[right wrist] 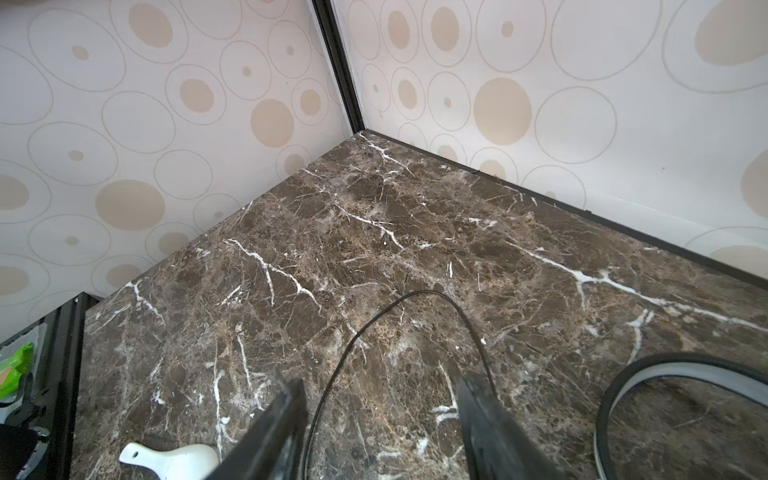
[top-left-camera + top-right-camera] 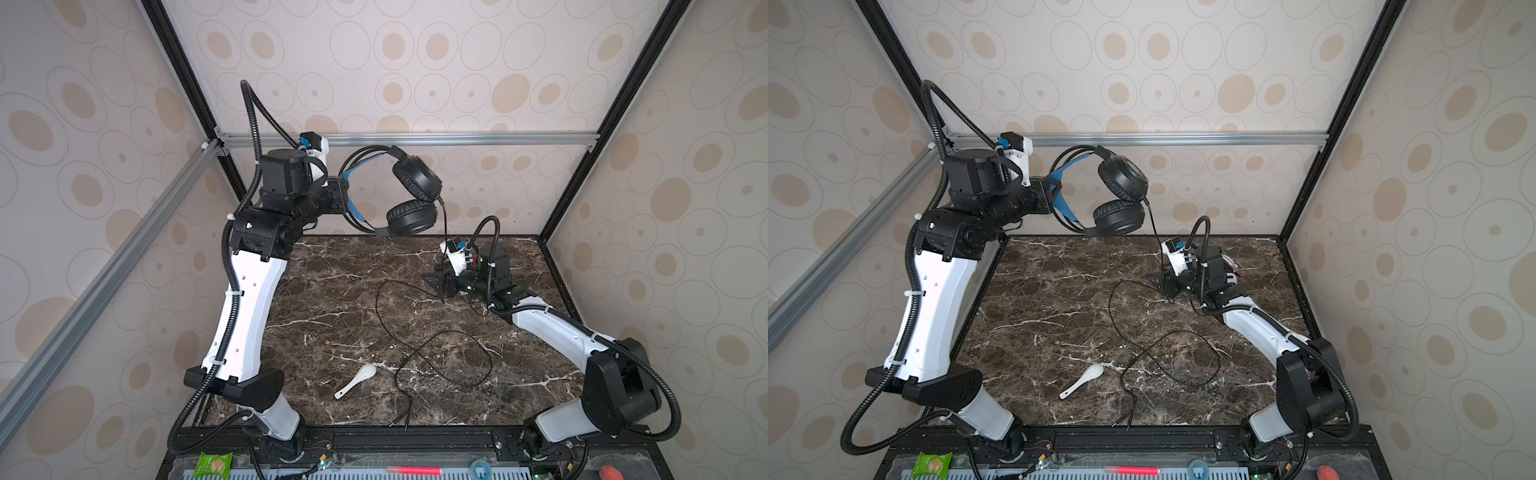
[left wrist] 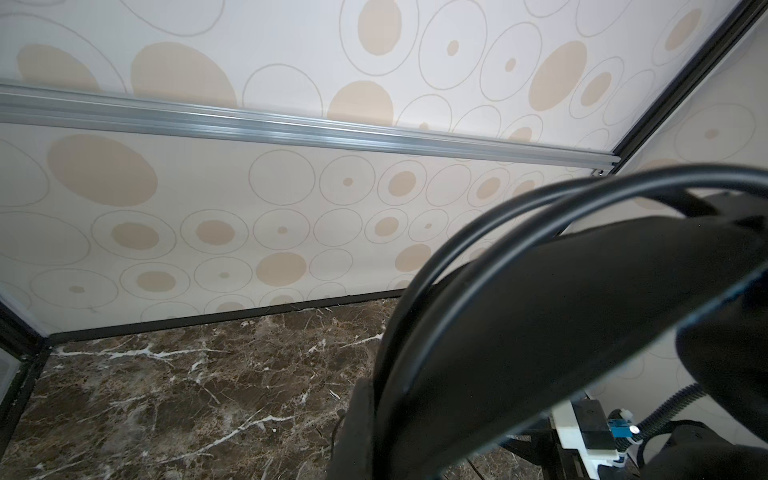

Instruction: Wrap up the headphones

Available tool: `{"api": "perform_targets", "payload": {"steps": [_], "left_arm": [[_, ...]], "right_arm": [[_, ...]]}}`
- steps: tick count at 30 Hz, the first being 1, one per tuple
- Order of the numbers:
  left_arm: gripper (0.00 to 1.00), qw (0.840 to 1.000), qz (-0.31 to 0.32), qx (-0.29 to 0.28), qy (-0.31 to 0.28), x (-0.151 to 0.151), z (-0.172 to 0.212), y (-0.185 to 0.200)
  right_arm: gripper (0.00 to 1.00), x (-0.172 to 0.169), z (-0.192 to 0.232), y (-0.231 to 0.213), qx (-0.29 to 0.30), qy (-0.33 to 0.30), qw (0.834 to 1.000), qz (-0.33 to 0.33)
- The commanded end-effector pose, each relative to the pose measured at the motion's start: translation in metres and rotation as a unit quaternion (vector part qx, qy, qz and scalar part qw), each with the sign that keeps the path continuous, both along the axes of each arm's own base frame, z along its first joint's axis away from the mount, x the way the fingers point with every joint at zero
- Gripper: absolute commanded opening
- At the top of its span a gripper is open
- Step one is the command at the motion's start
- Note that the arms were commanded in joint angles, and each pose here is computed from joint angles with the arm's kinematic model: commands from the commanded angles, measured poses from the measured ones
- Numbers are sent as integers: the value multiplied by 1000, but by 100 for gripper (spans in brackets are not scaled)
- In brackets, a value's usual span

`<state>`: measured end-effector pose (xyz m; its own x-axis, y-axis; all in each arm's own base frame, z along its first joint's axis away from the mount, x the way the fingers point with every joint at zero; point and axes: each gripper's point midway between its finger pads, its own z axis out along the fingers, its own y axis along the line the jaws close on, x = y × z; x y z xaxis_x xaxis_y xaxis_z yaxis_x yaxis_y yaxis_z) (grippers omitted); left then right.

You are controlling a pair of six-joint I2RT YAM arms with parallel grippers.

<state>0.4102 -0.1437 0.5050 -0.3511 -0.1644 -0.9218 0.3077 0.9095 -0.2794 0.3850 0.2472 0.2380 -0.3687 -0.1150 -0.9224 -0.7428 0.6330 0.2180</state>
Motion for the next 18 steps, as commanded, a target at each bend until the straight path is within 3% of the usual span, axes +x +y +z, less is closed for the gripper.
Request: {"api": "perform_targets", "payload": {"steps": [1,11,14,18], "left_arm": [[0,998,-6,-47,-30,-4,28,-3],[0,998,24,-55,-26,6,24,7],[0,998,48,-43,-12,13,9,16],[0,996,83,-37,7,24,-15,29]], "right_arm": [[52,3,3,-6,19,-5,1000,-6],[6,4,-23,-28,-25,27,998,-54],[0,2,-28,-47,-66,30,993,-92],[0,-10,-31,-66,-116,30,986,-115]]}}
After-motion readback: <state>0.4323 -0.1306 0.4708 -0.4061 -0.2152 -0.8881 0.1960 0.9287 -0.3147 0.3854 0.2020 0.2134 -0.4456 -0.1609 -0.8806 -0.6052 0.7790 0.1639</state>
